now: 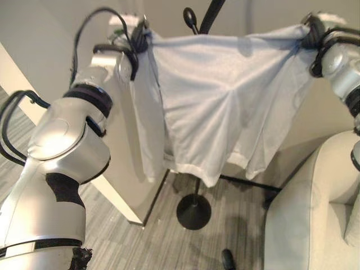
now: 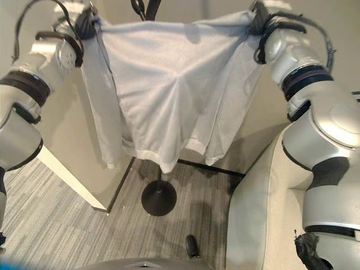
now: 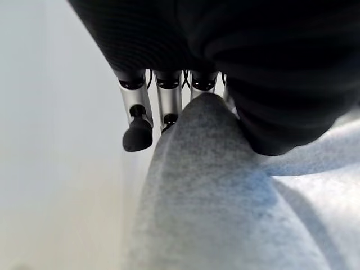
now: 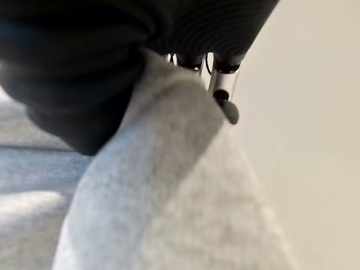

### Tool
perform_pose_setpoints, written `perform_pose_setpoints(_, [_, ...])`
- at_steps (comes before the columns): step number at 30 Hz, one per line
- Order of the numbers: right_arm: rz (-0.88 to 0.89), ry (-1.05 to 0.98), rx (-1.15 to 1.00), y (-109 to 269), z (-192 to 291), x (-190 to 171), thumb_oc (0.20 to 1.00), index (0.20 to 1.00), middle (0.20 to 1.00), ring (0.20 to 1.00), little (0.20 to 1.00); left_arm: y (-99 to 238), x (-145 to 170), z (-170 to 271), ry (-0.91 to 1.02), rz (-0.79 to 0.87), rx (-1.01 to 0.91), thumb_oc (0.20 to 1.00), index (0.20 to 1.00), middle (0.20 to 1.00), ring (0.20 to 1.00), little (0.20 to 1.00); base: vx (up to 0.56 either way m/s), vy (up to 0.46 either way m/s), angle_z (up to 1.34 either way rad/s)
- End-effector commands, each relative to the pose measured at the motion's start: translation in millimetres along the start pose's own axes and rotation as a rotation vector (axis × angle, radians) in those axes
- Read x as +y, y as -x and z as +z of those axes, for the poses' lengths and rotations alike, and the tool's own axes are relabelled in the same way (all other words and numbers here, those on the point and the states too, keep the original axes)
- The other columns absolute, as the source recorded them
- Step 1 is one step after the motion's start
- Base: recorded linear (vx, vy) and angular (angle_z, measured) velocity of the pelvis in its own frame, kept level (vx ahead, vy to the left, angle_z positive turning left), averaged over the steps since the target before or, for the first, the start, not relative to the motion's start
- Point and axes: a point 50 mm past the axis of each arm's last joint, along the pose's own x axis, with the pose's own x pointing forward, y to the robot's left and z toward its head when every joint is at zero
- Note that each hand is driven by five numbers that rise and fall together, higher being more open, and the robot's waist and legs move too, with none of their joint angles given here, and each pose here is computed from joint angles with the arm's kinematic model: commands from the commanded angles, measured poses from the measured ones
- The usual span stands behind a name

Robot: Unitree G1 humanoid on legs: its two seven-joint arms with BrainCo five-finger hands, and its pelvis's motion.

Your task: Hang the clothes on the sofa on the clothes rack.

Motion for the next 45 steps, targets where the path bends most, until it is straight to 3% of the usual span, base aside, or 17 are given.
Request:
perform_pose_setpoints(1, [-0.247,0.016,0.103,1,-10,-106,0.200,0.200,0.200,0.200,0.200,-12,103,-19,-0.064,0.231,0.091,0.200,0.200,0.200,0.200,0.200,0.00,0.000,0.00])
perform_pose_setpoints(9, [-0.085,0.059,0.112,-3,-12,-75,0.200,0.200,0.200,0.200,0.200,-17,67,12,-0.033,0.087,-0.015,0.200,0.200,0.200,0.200,0.200,0.00,0.000,0.00])
perform_pose_setpoints(16, [-0.017,-0.045,0.034,-5,1,-59,0.200,0.200,0.200,0.200,0.200,-16,47,30,0.049,0.037,-0.064,0.200,0.200,0.200,0.200,0.200,0.00,-0.002,0.01])
perform_pose_setpoints(24, [0.134,-0.055,-0.043,-4,18,-1,0.200,0.200,0.200,0.200,0.200,-10,7,48,0.198,-0.060,-0.096,0.200,0.200,0.200,0.200,0.200,-0.01,0.001,0.01])
perform_pose_setpoints(32, [0.149,-0.098,-0.057,-1,22,21,0.200,0.200,0.200,0.200,0.200,-1,-26,57,0.337,-0.130,-0.080,0.200,0.200,0.200,0.200,0.200,-0.03,-0.006,0.07])
perform_pose_setpoints(34, [0.139,-0.106,-0.053,-1,21,22,0.464,0.464,0.464,0.464,0.464,0,-30,61,0.352,-0.135,-0.086,0.959,0.959,0.959,0.959,0.959,-0.02,-0.002,0.05])
perform_pose_setpoints(35, [0.137,-0.103,-0.055,-1,21,23,1.000,1.000,1.000,1.000,1.000,0,-31,62,0.357,-0.139,-0.089,1.000,1.000,1.000,1.000,1.000,-0.02,-0.003,0.05])
perform_pose_setpoints(45, [0.076,-0.199,-0.065,-1,20,16,1.000,1.000,1.000,1.000,1.000,0,-29,65,0.417,-0.120,-0.099,1.000,1.000,1.000,1.000,1.000,0.00,0.001,0.01])
